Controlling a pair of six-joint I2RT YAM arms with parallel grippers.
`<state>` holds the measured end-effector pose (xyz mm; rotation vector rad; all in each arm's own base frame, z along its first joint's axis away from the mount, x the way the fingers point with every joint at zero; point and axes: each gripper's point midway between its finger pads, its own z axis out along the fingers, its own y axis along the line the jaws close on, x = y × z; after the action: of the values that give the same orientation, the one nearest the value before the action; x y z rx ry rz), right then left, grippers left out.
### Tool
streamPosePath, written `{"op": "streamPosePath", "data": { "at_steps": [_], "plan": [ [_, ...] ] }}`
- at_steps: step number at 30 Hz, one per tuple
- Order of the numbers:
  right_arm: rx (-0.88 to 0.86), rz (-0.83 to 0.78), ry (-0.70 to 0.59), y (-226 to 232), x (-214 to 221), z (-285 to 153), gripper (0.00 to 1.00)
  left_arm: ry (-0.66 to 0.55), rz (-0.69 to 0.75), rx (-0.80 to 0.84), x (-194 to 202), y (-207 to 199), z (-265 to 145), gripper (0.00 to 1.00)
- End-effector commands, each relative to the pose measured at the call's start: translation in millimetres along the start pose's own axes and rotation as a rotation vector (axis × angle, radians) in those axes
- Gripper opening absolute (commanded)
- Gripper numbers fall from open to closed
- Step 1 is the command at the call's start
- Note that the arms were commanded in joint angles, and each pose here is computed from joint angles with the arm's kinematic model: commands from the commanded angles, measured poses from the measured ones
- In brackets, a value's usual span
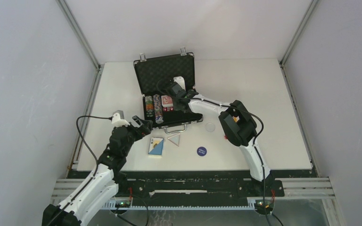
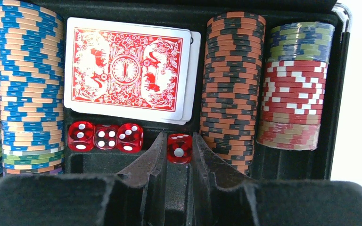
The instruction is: Pack up texas hold em set
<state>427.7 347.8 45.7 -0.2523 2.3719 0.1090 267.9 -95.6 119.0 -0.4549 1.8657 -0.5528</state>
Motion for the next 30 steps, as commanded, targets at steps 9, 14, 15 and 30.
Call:
{"op": "streamPosePath", "data": {
  "at_steps": [9, 14, 15, 30],
  "plan": [
    [-0.009, -0.008, 0.002, -1.7, -6.1, 7.7, 0.24, -0.008, 0.026, 0.004, 0.7, 0.7, 1.6, 1.0],
    [-0.014, -0.01, 0.003, -1.7, -7.0, 4.0, 0.42, -0.007, 0.025, 0.011, 0.9, -0.6, 1.5, 1.0],
    [-0.016, -0.01, 0.001, -1.8, -7.8, 2.7, 0.46, -0.008, 0.026, 0.011, 0.7, -0.5, 1.4, 1.0],
    [-0.035, -0.02, -0.1, 10.2, -36.1, -30.6, 0.53, 0.0, 0.02, 0.026, 2.2, -3.1, 0.8, 1.0]
  ]
}}
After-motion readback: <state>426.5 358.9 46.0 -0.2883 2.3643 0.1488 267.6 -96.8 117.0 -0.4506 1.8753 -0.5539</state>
